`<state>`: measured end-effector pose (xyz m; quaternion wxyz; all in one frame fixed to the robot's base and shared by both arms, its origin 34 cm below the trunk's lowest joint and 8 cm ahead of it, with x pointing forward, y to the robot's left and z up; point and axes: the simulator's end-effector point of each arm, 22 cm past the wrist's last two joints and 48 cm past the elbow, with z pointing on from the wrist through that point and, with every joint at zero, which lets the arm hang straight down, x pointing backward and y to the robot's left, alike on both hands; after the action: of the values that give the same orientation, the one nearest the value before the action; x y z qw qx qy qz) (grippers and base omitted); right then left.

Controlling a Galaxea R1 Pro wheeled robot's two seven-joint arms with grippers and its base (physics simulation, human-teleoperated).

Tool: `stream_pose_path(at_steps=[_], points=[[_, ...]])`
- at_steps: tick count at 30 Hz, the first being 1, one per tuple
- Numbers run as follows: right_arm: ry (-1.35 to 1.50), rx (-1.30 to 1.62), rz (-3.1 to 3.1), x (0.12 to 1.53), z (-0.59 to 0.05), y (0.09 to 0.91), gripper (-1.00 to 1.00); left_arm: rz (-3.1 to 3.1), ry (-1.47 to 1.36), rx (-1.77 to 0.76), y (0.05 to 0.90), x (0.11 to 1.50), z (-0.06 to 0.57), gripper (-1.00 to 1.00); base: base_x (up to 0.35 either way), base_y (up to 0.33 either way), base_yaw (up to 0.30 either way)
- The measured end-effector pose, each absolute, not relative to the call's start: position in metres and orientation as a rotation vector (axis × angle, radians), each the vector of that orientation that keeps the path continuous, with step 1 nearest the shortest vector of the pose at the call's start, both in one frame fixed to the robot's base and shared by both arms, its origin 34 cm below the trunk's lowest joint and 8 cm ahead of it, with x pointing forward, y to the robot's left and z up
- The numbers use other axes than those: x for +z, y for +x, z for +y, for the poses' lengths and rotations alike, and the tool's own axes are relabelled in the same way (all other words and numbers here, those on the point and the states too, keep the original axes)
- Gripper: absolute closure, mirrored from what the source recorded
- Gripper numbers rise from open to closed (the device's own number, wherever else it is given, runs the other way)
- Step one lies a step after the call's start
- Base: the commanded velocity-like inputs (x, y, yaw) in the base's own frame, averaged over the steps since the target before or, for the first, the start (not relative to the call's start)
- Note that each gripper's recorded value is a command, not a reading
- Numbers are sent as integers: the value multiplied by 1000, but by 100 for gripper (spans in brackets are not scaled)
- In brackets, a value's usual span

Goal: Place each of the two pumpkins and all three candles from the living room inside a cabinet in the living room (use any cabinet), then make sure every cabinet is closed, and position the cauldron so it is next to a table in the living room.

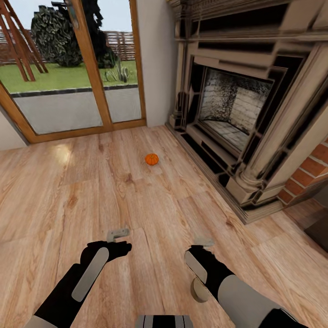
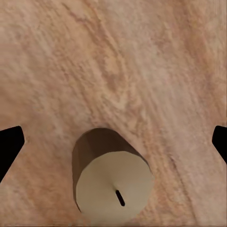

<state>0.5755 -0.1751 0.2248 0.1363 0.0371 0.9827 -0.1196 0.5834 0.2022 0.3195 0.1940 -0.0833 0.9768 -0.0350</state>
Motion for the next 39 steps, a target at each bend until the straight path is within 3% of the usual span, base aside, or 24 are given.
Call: stream_pose_path(at_steps=[10,39], points=[[211,-313,2871,217,-204,573,-100,2740,-231,-101,583,320,201,-100,0,0,0],[109,-144,2942,210,-174,565,-100,2741,-229,-103,583,319,199,-100,-84,-48,0]])
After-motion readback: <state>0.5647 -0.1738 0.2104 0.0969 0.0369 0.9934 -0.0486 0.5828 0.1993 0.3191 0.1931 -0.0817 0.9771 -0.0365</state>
